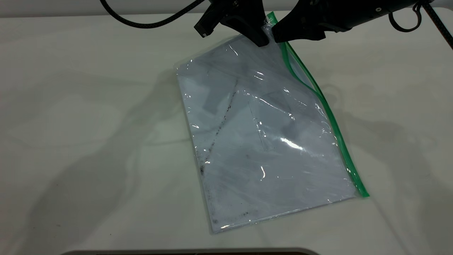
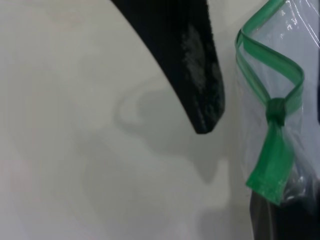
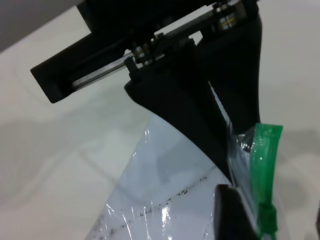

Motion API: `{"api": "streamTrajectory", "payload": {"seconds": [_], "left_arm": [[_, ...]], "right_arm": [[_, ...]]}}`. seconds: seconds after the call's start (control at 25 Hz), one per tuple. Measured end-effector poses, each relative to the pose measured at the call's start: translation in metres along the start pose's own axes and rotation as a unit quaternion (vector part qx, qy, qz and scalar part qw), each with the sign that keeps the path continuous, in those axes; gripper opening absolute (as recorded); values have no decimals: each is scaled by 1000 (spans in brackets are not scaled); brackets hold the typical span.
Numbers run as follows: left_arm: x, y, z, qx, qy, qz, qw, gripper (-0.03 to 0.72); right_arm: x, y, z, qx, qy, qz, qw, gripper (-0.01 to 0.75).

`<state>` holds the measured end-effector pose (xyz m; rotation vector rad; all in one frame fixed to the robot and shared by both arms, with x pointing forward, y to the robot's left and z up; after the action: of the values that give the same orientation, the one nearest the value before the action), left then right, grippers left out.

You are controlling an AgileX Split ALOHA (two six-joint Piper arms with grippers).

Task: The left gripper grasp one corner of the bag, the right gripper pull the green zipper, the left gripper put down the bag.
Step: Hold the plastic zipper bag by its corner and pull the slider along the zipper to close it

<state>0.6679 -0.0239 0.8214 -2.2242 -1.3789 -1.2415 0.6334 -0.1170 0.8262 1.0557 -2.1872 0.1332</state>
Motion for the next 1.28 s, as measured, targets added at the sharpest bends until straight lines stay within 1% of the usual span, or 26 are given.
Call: {"api": "streamTrajectory", "payload": {"seconds": [0.16,0.24,0.68,0.8,1.04,1.16,1.28], "left_arm": [[0,0,0,0,0,0,1000,53],[0,0,0,0,-1,-1,1000,53],[0,4,-7,7,-20,-11,1000,53],[0,4,-7,7,-20,-11,1000,53],[0,4,-7,10,-22,-11,1000,53],[0,4,-8,10,-23,-12,1000,53],[0,4,-8,10,-23,-12,1000,53]], "right_arm": [[0,1,-1,2,-2,-3,1000,305],[0,1,-1,2,-2,-3,1000,276],[0,1,0,3,-1,-3,1000,250],[0,1,0,3,-1,-3,1000,209],[0,1,0,4,-1,-2,1000,75],[0,0,0,4,0,0,1000,46],[0,-1,1,4,2,3,1000,36]]}}
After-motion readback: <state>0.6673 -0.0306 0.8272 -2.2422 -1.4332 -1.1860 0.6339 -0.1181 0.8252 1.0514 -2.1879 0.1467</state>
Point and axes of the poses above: a point on each arm's last joint axis where the gripper is mounted, x pointing back along that axis away from the gripper, y along the wrist's bending axis when the last joint is at zero, z = x × y, the point moved 8 cm from there along -x, pointing out along that axis toward the gripper, and after that the axes turned 3 degrees about x, right-handed, at the moved point
